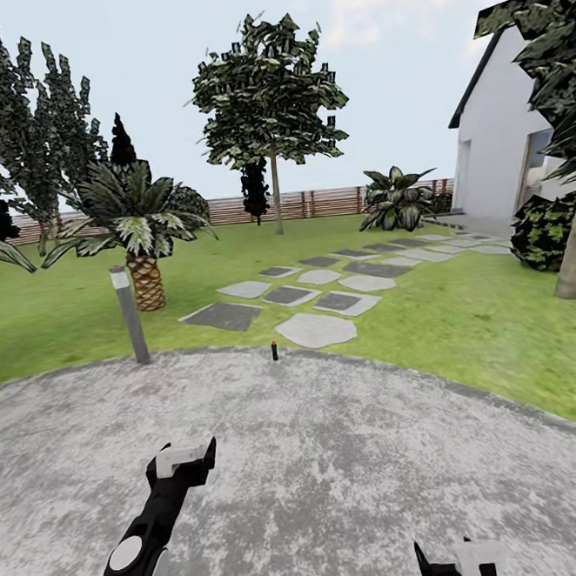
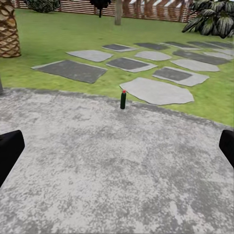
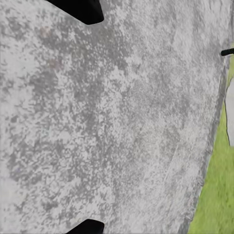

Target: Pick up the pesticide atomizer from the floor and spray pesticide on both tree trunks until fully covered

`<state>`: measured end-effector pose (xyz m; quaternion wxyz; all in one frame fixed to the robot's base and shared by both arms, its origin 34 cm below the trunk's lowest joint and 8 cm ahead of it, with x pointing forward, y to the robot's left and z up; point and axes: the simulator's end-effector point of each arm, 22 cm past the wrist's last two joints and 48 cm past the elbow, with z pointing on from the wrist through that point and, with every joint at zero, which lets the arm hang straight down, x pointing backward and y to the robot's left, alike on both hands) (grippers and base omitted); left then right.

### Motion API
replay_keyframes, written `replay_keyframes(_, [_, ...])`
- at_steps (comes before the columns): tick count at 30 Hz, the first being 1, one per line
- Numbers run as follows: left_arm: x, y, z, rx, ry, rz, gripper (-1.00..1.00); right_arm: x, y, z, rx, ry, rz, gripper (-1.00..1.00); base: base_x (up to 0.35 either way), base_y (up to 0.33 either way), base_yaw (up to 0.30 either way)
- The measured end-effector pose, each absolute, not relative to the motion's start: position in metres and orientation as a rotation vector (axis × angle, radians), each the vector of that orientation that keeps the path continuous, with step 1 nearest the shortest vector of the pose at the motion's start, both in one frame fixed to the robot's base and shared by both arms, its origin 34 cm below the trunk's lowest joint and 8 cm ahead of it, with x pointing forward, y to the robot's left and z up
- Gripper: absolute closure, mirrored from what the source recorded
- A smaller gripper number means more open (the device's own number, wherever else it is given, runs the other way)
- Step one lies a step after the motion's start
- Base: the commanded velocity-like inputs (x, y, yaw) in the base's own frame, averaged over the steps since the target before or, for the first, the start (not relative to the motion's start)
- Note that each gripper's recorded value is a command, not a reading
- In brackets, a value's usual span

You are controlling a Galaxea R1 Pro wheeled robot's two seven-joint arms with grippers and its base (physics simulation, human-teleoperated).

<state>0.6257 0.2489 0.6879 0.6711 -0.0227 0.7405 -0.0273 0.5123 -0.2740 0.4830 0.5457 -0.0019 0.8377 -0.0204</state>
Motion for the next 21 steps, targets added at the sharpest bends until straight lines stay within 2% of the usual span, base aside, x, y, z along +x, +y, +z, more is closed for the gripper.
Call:
replay_keyframes(6, [0.6257, 0.2491, 0.6879, -0.051, 1.668, -0.06, -1.0, 0.5124, -0.2737, 0.4831, -0.004, 1.986, -0.048, -1.0, 0.331, -0.095, 0.0])
replay_keyframes(21, [0.6257, 0.2492, 0.6879, -0.051, 1.668, -0.059, -1.0, 0.5125, -0.2728, 0.4833, -0.003, 1.986, -0.046, -1.0, 0.292, -0.189, 0.0])
